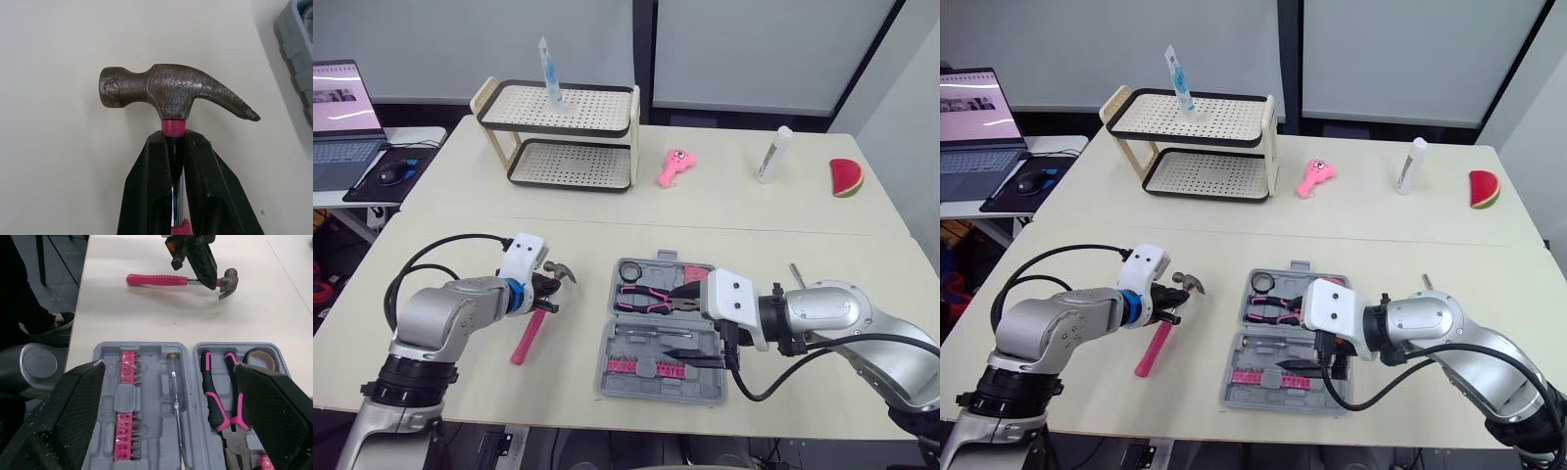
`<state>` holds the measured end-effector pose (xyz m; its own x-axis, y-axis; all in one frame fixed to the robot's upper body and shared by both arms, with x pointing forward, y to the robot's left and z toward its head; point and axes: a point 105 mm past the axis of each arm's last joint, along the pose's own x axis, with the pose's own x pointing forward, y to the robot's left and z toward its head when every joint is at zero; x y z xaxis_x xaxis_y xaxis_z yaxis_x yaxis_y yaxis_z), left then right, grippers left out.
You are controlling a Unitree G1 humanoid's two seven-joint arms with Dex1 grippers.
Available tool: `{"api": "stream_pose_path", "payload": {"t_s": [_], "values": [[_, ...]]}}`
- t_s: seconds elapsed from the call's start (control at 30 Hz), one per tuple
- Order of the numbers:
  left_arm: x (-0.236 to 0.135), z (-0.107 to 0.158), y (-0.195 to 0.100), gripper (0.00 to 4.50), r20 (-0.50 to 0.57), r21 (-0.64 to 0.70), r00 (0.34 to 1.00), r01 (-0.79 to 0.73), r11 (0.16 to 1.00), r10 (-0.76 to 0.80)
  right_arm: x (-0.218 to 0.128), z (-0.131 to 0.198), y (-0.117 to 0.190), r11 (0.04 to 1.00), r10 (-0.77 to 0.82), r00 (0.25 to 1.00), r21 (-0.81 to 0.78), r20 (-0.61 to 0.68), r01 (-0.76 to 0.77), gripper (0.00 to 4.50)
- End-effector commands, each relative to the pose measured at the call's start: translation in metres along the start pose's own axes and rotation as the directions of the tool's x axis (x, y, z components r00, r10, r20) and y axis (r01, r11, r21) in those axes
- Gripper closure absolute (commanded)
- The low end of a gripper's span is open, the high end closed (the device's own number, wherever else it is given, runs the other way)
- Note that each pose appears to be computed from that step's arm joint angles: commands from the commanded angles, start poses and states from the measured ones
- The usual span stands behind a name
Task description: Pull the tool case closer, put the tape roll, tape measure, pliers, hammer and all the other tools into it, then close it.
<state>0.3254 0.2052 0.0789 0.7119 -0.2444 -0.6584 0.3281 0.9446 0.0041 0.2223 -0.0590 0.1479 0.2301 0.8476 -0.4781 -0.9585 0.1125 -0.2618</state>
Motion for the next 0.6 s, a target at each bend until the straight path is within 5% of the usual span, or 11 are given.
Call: {"api": "stream_pose_path", "payload": {"t_s": [0.03, 0.23, 0.27, 0.6], "values": [[-0.002, 0.012, 0.002, 4.44, 0.050, 0.007, 0.997, -0.051, 0.999, 0.050, -0.002, 0.007, 0.000, 0.999, -0.003, 1.000, -0.040, 0.024, 0.004, 0.00], [0.004, 0.000, -0.002, 4.44, 0.064, 0.002, 0.997, -0.036, 0.999, 0.036, -0.003, 0.006, 0.002, 0.999, -0.002, 1.000, -0.035, 0.019, 0.002, 0.00], [0.004, -0.002, -0.003, 3.74, 0.065, -0.005, 0.998, -0.026, 1.000, 0.027, -0.003, 0.006, 0.002, 0.999, -0.002, 1.000, -0.034, 0.017, 0.002, 0.00], [-0.021, -0.007, 0.001, 0.82, 0.166, 0.017, 0.986, 0.002, 1.000, -0.005, -0.010, 0.006, 0.002, 0.999, -0.019, 1.000, -0.026, 0.017, 0.020, 0.00]]}}
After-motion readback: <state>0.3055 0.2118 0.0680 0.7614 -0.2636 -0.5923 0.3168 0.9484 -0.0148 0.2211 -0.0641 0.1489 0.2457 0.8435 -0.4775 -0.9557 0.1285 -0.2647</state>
